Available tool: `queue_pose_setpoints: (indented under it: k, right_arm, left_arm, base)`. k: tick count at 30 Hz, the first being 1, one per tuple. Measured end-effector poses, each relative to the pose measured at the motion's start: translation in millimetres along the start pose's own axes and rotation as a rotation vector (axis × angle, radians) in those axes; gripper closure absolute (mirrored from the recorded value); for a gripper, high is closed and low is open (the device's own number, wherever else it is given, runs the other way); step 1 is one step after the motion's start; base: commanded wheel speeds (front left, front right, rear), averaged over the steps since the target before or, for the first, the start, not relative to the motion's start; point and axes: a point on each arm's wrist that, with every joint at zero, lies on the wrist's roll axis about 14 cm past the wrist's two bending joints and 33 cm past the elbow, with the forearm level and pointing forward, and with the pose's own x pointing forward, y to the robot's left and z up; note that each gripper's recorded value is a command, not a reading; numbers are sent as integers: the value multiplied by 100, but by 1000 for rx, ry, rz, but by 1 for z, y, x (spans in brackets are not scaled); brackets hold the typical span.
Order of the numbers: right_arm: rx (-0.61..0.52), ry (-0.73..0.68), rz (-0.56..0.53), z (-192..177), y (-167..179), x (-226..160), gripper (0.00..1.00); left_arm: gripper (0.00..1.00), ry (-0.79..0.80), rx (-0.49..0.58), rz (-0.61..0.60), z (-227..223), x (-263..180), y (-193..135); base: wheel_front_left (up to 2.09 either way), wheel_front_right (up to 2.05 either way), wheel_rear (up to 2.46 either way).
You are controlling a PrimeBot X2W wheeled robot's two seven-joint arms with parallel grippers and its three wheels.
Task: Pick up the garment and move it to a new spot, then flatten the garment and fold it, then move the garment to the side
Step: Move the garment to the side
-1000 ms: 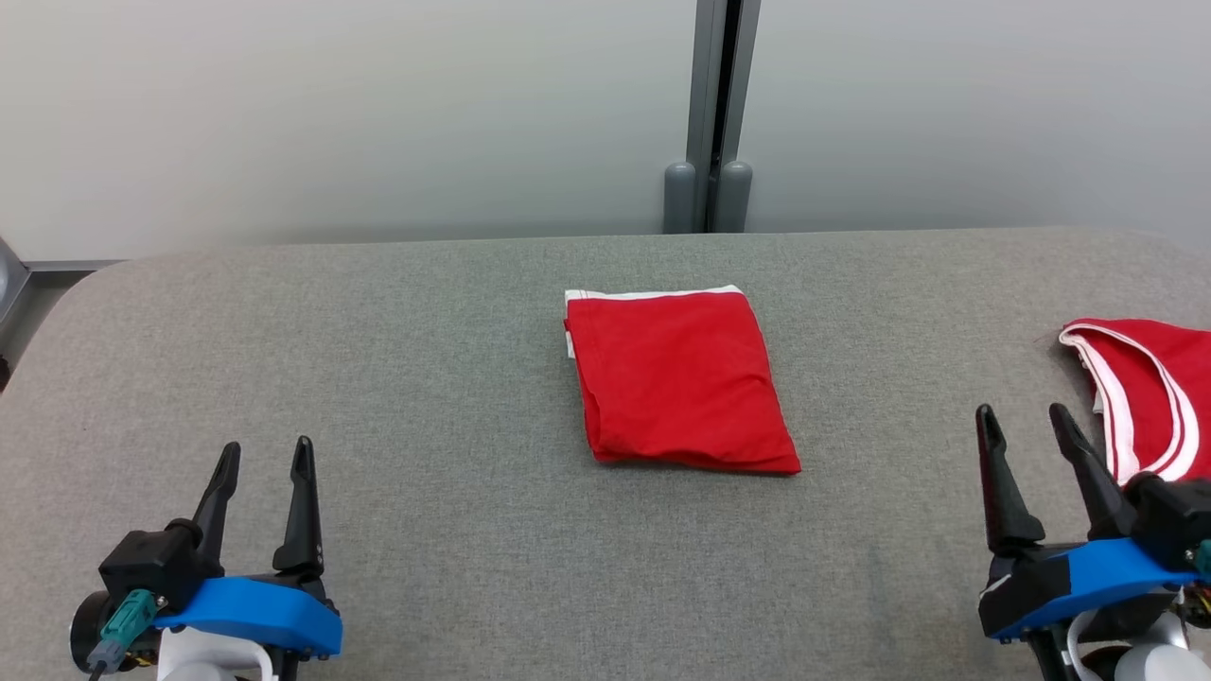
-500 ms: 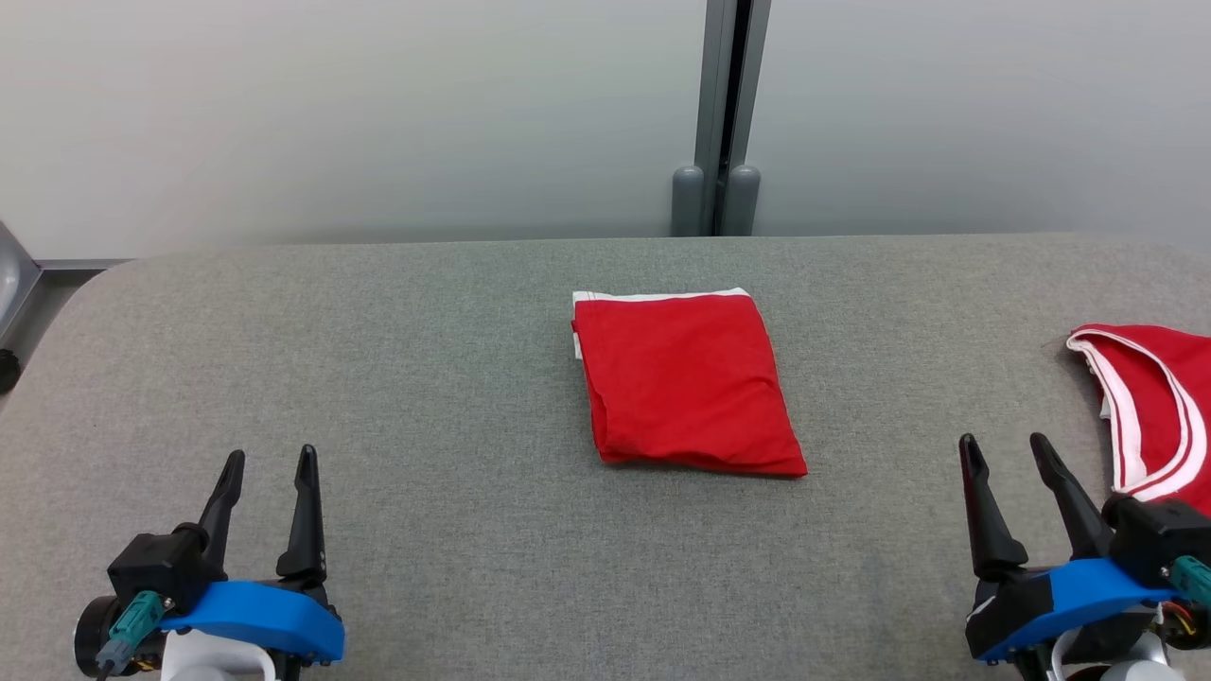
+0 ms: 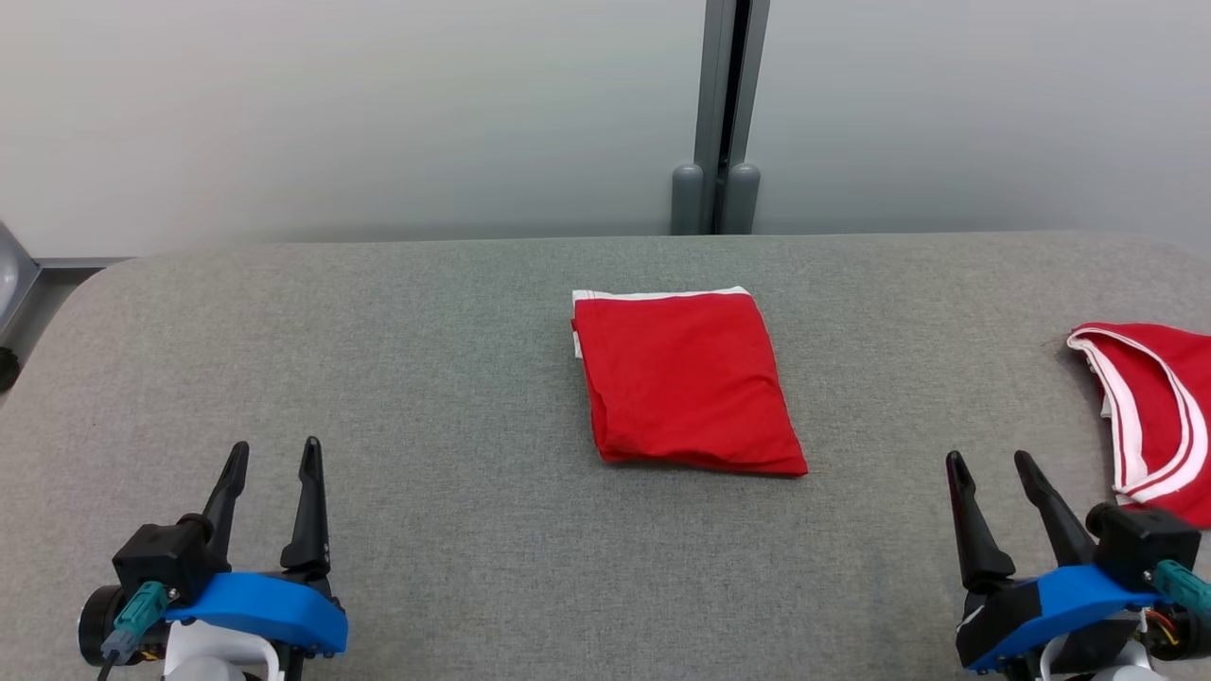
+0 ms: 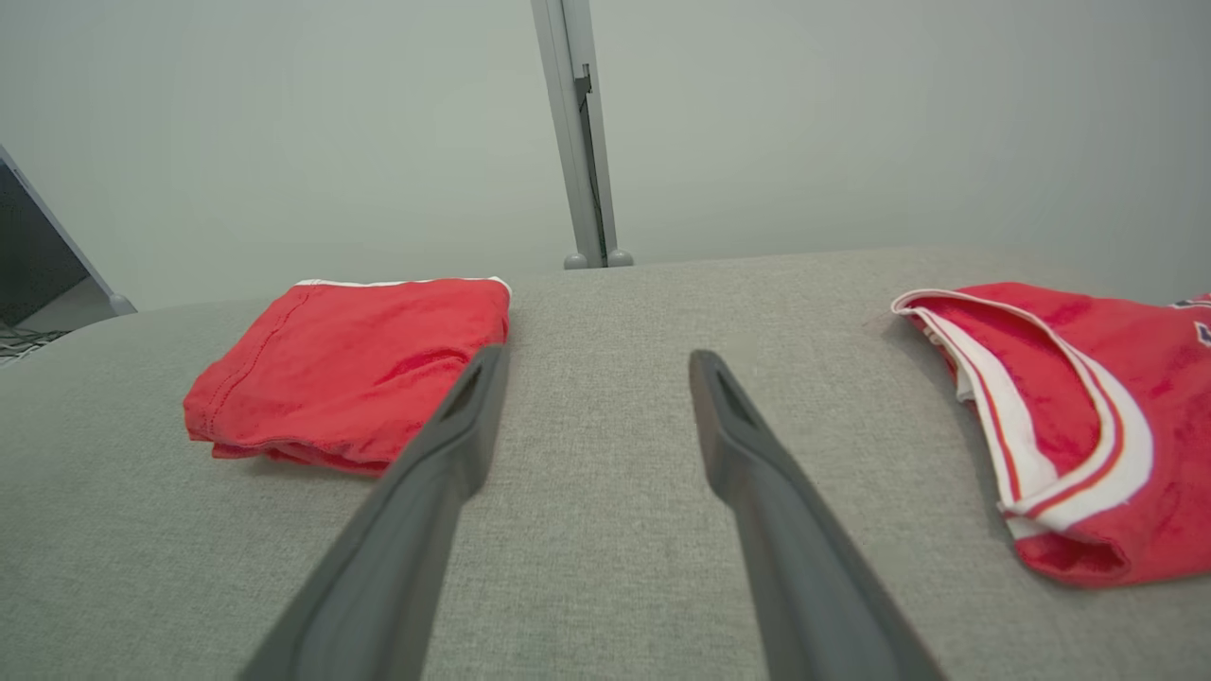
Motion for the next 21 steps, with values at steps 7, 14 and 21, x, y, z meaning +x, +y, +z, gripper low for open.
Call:
queue_pose_setpoints:
  k: [7,14,21]
  right_arm:
    - [13,106,42,-15,15,18,0]
    - [56,245,96,-9,38,80,0]
    - [39,458,146,-37,66,126,0]
  left_arm:
    - [0,0,6,-5,0,5,0]
    - [0,4,12,-19,-1,19,-2]
    - [0,-4,14,-13,2,28,0]
  base:
    - [0,0,0]
    - [0,0,0]
    - [0,0,0]
